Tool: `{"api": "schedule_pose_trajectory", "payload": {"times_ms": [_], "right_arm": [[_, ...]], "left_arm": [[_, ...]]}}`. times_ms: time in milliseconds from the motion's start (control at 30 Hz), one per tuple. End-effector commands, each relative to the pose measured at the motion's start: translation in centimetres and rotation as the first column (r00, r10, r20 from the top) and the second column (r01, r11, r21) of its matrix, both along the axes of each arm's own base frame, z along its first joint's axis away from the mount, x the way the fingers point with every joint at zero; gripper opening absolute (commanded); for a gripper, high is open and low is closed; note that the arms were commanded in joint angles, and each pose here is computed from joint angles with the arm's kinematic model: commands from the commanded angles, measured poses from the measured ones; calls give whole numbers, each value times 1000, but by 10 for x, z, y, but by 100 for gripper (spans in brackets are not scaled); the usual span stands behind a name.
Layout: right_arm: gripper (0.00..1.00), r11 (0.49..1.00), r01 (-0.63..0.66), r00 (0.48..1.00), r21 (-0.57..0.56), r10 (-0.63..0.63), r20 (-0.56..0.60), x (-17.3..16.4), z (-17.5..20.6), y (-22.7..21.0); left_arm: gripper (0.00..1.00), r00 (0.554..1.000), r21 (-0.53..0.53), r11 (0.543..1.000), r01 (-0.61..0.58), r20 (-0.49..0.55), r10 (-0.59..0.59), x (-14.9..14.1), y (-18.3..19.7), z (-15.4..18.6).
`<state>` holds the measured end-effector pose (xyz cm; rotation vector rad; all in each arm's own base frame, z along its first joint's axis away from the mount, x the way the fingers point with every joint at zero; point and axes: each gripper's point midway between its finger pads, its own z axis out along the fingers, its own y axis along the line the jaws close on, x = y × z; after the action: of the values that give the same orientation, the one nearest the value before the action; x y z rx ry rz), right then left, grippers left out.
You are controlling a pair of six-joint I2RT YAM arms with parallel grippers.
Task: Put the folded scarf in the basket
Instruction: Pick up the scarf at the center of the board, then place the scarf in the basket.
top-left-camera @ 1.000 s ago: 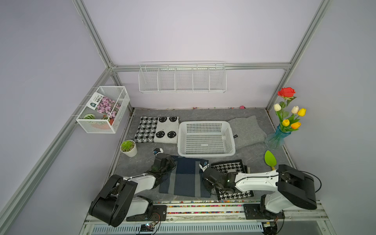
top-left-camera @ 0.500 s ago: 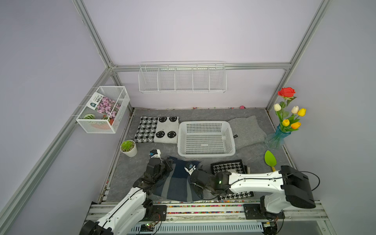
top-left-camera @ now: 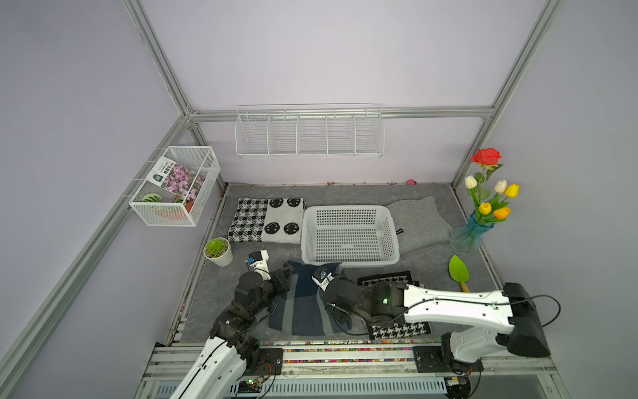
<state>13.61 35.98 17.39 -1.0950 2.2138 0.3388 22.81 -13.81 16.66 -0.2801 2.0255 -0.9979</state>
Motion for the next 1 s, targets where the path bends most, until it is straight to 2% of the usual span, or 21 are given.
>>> {"api": "schedule_pose_trajectory", "payload": {"times_ms": [0,200,333,433,567,800,967], "right_arm": [[0,1000,-17,999,10,16,47,5,25,-5],[0,1000,-1,996,-23,3,88,27,55,-13],[0,999,50,995,6,-51,86,58,73,-26],[0,998,36,998,56,-39,57,62,78,-27],[0,996,61,994,62,-66,83,77,84,-32],[0,979,190,977,69,-195,90,141,89,-61],[0,968,243,963,63,-249,103,184,84,-78]], "left_arm": [[0,998,-42,999,28,51,-26,-2,-6,33],[0,990,-43,999,-3,141,9,15,-5,75],[0,984,-56,998,-5,176,15,35,-14,106],[0,982,-69,998,7,187,6,40,-19,117],[0,973,-50,998,-28,226,38,56,-18,135],[0,973,-70,997,-15,230,31,114,-48,136],[0,981,-24,1000,-9,192,13,170,-74,123]]}}
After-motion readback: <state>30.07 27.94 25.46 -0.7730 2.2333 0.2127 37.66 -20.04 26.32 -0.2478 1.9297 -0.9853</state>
